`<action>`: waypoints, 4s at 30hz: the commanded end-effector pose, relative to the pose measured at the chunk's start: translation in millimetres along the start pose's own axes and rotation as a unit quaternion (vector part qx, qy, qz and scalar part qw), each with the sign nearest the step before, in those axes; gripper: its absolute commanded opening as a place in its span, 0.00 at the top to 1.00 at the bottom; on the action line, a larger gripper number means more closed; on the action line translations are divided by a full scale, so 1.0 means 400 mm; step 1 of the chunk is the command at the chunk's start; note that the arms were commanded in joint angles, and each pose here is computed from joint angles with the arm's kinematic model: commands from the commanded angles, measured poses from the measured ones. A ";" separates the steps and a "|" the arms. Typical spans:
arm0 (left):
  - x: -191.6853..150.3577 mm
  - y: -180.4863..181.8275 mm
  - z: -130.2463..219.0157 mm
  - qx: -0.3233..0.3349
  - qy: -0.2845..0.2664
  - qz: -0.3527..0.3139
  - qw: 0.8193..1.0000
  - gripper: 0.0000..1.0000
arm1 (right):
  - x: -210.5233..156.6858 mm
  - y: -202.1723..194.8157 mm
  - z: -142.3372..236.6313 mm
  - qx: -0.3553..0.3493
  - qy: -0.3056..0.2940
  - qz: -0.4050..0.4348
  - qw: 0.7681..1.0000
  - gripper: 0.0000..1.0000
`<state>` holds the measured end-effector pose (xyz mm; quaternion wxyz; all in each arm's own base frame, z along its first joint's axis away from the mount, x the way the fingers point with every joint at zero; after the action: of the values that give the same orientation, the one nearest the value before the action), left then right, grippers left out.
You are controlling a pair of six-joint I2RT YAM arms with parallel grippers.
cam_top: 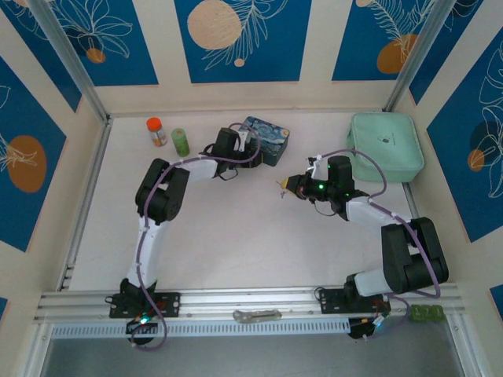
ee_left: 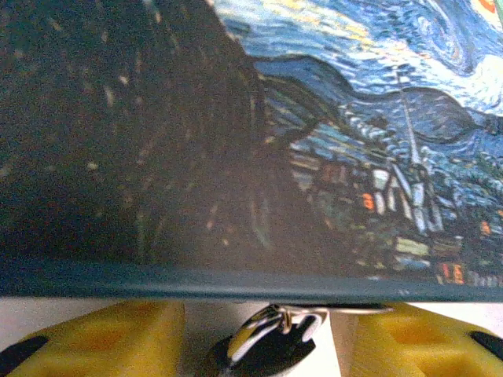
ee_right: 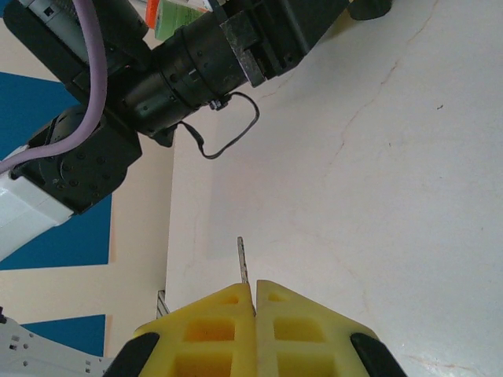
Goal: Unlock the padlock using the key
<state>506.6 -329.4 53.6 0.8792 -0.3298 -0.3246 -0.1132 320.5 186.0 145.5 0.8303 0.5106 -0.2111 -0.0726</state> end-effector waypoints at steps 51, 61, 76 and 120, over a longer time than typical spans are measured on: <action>0.042 -0.266 0.155 -0.288 -0.031 0.310 0.906 1.00 | 0.043 -0.082 -0.060 0.043 -0.020 -0.094 0.994 1.00; 0.018 -0.317 0.173 -0.330 -0.025 0.334 0.882 1.00 | 0.069 -0.093 -0.110 0.073 -0.029 -0.112 0.991 1.00; -0.006 -0.313 0.169 -0.327 -0.020 0.340 0.881 1.00 | 0.105 -0.105 -0.084 0.057 -0.060 -0.103 0.991 1.00; -0.013 -0.340 0.186 -0.338 -0.018 0.347 0.875 1.00 | 0.113 -0.090 -0.118 0.063 -0.050 -0.089 0.993 1.00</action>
<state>419.2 -374.0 108.2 0.7245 -0.6608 -0.1240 0.1517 378.0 187.7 100.0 0.7809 0.5678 -0.1963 -0.1711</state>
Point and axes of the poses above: each hand's point on the last joint's axis, 136 mm out from that joint toward the fingers, its own z axis back along the fingers, its own y axis along the line the jaws close on, x = y × z, the point moved 1 cm from there along z, back along the fingers
